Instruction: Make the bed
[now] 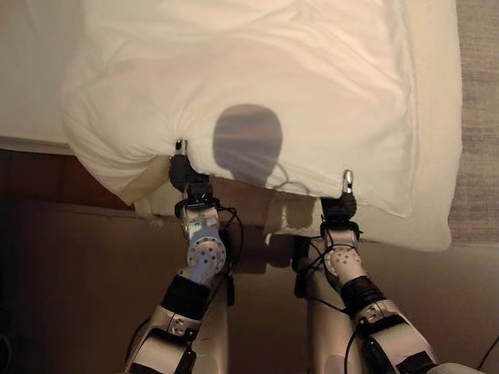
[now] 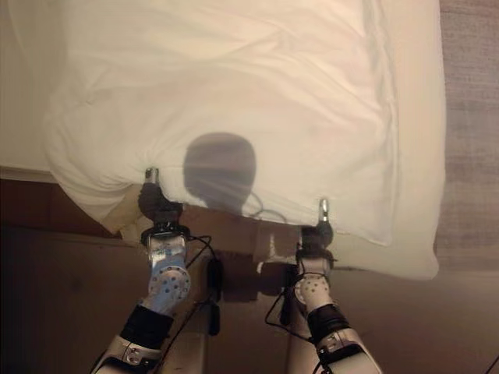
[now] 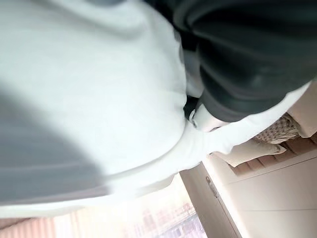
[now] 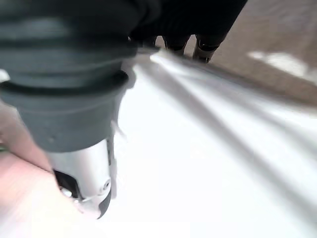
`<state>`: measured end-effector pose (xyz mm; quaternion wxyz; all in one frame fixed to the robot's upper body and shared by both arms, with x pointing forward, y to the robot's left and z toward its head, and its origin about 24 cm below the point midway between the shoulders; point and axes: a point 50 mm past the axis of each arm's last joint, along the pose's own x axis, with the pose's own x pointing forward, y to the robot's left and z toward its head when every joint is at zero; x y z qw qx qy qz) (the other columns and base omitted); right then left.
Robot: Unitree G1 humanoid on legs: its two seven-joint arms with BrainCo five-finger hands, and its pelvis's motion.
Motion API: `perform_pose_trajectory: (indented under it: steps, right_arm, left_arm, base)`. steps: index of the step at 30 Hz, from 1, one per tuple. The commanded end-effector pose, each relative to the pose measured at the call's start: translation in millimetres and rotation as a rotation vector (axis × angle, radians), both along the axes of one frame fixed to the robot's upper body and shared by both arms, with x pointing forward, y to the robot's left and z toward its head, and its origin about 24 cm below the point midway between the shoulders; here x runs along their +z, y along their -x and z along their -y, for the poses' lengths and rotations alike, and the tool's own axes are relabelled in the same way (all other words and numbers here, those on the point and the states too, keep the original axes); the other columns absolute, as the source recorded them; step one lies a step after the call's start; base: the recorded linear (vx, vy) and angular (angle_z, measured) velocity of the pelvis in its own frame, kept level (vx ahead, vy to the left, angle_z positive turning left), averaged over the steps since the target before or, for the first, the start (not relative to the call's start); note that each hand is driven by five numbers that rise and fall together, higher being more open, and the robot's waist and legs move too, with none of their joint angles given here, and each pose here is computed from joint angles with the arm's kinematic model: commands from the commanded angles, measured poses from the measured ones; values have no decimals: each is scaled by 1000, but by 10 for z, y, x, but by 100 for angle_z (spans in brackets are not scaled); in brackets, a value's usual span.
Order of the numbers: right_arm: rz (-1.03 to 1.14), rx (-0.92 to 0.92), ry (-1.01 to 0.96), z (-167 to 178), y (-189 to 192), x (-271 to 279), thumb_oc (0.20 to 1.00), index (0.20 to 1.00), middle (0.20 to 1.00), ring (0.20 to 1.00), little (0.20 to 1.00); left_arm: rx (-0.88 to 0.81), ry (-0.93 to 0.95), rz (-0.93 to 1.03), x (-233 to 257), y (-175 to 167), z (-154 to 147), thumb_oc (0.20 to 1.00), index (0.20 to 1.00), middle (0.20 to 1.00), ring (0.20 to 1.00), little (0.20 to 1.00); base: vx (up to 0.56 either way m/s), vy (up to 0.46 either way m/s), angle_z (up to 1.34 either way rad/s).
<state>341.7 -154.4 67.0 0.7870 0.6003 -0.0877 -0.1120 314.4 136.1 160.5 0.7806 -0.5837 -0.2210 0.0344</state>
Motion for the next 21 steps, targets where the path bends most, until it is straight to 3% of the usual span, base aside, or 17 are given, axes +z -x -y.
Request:
perform_pose_trajectory:
  steps: [1, 13, 14, 15, 21]
  right_arm:
    - [72, -185, 21, 407, 80, 151, 1000, 1000, 1000, 1000, 1000]
    - [29, -337, 35, 778, 156, 174, 1000, 1000, 1000, 1000, 1000]
    - [27, -337, 34, 781, 161, 167, 470, 470, 470, 470, 470]
    - [30, -340, 34, 786, 162, 173, 200, 200, 200, 200, 200]
    - [62, -326, 35, 735, 155, 229, 200, 200, 200, 200, 200]
  left_arm:
    - [221, 2, 264, 452, 242, -372, 200, 200, 200, 200, 200]
    - [270, -31, 243, 450, 249, -478, 200, 200, 200, 200, 200]
    - [271, -33, 244, 450, 249, -480, 200, 200, 200, 200, 200]
    - [269, -36, 245, 452, 249, -479, 200, 200, 200, 200, 200]
    - [266, -51, 247, 455, 247, -468, 200, 200, 200, 200, 200]
  base:
    - [0, 0, 0]
    - [2, -2, -1]
    - [0, 0, 0]
    - [0, 0, 0]
    - [0, 0, 0]
